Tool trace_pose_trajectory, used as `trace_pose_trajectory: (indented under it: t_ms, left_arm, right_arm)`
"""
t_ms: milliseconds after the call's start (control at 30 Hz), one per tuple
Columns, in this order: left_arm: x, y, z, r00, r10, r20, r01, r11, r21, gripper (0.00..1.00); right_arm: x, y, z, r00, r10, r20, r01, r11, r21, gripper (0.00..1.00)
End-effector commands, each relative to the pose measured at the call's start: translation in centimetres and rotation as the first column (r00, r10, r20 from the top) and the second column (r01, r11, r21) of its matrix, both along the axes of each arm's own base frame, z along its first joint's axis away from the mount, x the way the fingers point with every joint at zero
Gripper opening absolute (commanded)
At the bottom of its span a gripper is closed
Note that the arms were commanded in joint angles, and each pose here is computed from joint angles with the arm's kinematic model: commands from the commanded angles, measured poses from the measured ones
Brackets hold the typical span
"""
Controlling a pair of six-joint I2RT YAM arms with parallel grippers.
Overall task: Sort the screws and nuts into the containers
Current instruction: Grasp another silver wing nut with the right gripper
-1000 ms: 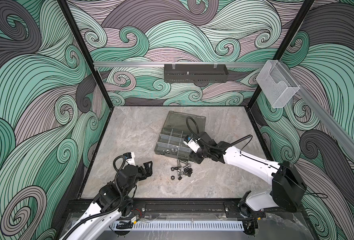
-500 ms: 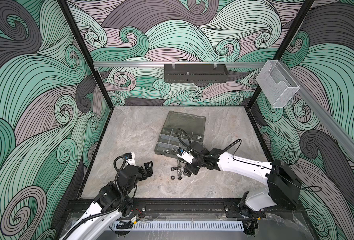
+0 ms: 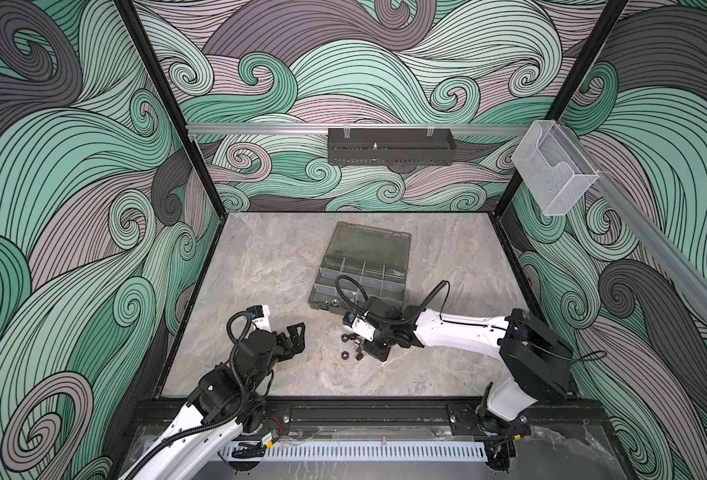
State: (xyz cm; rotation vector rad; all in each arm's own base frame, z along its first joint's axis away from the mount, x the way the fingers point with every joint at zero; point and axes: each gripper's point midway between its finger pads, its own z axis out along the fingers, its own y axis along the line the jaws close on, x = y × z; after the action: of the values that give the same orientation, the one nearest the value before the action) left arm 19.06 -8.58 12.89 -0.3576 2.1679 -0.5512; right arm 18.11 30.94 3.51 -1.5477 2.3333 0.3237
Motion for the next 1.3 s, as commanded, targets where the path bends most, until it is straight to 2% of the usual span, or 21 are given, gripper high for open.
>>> trace_pose_trajectory:
  t_ms: [0,500,900,1267]
  left_arm:
    - [0.3,-0.1,0.4,1.0,0.011,0.008,-0.011,1.0,-0.017,0.96]
    - [0.2,0.1,0.1,1.0,0.018,0.006,-0.018,1.0,-0.016,0.96]
    - [0.1,0.1,0.1,1.0,0.018,0.004,-0.018,1.0,-0.019,0.96]
    - [0.0,0.3,0.1,1.0,0.023,0.008,-0.022,1.0,-0.021,0.96]
  right_arm:
    - [0.5,0.7,-0.1,1.0,0.019,0.022,-0.019,1.0,-0.007,0.32]
    - [-0.8,1.1,-1.2,0.994,0.113,0.002,-0.113,0.993,-0.043,0.32]
    - [-0.4,0.9,-1.9,0.992,0.127,0.019,-0.124,0.988,-0.092,0.31]
    - [-0.2,1.2,-1.7,0.994,0.11,0.027,-0.107,0.991,-0.079,0.16]
